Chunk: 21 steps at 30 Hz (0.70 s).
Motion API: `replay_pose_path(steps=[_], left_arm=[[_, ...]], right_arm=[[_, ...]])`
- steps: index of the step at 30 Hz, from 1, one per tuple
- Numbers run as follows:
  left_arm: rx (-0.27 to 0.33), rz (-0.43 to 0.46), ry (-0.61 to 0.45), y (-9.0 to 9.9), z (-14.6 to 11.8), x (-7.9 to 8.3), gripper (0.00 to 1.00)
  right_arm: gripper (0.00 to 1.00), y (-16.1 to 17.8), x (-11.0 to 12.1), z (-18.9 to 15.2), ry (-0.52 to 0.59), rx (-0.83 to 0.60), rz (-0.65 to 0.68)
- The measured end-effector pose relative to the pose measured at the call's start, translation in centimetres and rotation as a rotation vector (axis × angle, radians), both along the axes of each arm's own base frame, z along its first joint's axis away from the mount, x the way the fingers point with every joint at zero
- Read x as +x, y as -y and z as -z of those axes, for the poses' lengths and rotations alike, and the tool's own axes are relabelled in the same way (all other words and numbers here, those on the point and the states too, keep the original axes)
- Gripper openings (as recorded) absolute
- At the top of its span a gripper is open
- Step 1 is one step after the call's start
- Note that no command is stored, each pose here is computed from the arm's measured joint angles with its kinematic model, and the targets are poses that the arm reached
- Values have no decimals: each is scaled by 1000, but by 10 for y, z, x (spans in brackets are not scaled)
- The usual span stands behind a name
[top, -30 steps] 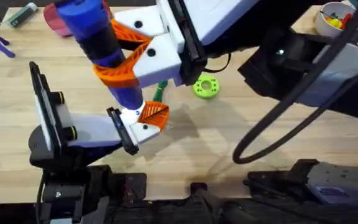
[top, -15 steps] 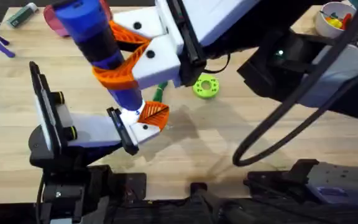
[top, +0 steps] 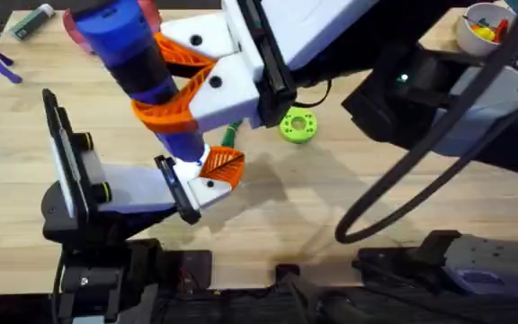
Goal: Pick up the gripper from the table and insert it into the empty holder that is missing its gripper. Then pick up a screw, insert it into the mounting hole, and use the screwdriver to tighten it. Finally, clean up the table by picking up the vegetable and placing it into the bucket.
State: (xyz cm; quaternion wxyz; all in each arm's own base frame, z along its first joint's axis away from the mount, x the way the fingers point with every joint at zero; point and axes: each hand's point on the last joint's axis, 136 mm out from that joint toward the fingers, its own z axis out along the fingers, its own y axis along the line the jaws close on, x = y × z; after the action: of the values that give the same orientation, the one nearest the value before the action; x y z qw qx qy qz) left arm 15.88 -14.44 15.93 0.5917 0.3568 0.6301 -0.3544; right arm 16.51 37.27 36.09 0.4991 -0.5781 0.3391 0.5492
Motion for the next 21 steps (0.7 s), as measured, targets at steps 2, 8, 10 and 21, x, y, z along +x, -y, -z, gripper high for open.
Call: replay_pose_path(steps=[2, 8, 10, 21], left_arm=[[0, 0, 0, 0, 0, 0, 18], [0, 0, 0, 0, 0, 0, 18], [0, 0, 0, 0, 0, 0, 18], [0, 0, 0, 0, 0, 0, 18]], right_arm=[[24, -1, 1, 3, -5, -5, -2], [24, -4, 4, 9, -19, -19, -3], [24, -4, 4, 9, -19, -19, -3], [24, -4, 4, 12, -31, -31, -3]])
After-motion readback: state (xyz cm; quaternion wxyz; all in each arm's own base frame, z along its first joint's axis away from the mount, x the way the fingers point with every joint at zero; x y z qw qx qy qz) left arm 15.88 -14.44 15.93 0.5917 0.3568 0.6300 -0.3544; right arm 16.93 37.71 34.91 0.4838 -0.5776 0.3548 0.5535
